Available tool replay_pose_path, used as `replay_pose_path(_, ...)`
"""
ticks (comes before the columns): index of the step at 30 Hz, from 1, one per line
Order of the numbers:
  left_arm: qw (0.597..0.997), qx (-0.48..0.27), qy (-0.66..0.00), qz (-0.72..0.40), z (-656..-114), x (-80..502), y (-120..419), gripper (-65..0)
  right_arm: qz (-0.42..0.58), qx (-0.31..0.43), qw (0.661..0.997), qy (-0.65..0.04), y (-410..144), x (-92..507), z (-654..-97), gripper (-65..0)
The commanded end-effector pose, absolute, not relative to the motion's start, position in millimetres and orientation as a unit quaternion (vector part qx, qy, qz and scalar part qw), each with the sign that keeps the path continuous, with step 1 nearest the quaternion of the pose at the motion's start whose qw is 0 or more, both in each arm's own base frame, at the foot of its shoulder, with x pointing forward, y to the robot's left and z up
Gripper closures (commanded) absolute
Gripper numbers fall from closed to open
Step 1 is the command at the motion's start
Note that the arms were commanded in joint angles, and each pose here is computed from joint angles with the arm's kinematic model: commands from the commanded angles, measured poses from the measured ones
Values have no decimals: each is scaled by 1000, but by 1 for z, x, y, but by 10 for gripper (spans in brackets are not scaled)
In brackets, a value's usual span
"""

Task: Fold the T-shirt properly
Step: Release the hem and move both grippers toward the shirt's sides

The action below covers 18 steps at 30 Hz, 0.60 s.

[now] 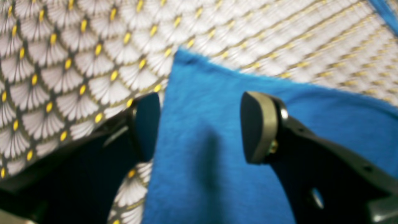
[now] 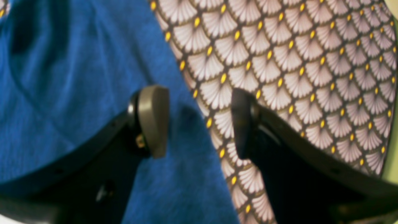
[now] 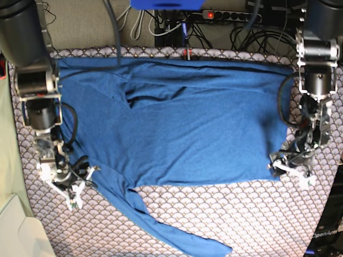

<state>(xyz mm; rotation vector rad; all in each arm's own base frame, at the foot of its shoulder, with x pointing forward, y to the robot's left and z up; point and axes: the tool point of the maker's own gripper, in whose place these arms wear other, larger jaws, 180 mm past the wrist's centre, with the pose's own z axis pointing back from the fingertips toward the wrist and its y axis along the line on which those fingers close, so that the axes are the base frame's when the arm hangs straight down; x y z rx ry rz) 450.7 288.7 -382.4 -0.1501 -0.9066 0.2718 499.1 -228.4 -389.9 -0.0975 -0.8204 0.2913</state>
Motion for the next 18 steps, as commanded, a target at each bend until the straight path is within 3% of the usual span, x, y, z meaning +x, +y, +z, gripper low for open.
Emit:
replay_pose_path(1,872,-69,-467,128,-359,467,296,-402,134,-54,890,-432,-235,518,-364,-331)
replay_pose_path(7,874,-65,-466,118,-364,468,292,-402,126,-47,883,-450,-238,518,-369,-349)
replay_pose_path(18,877,-61,-462,121,-368,464,297,-402,126,-36,906,-402,-236,473,-425,-352)
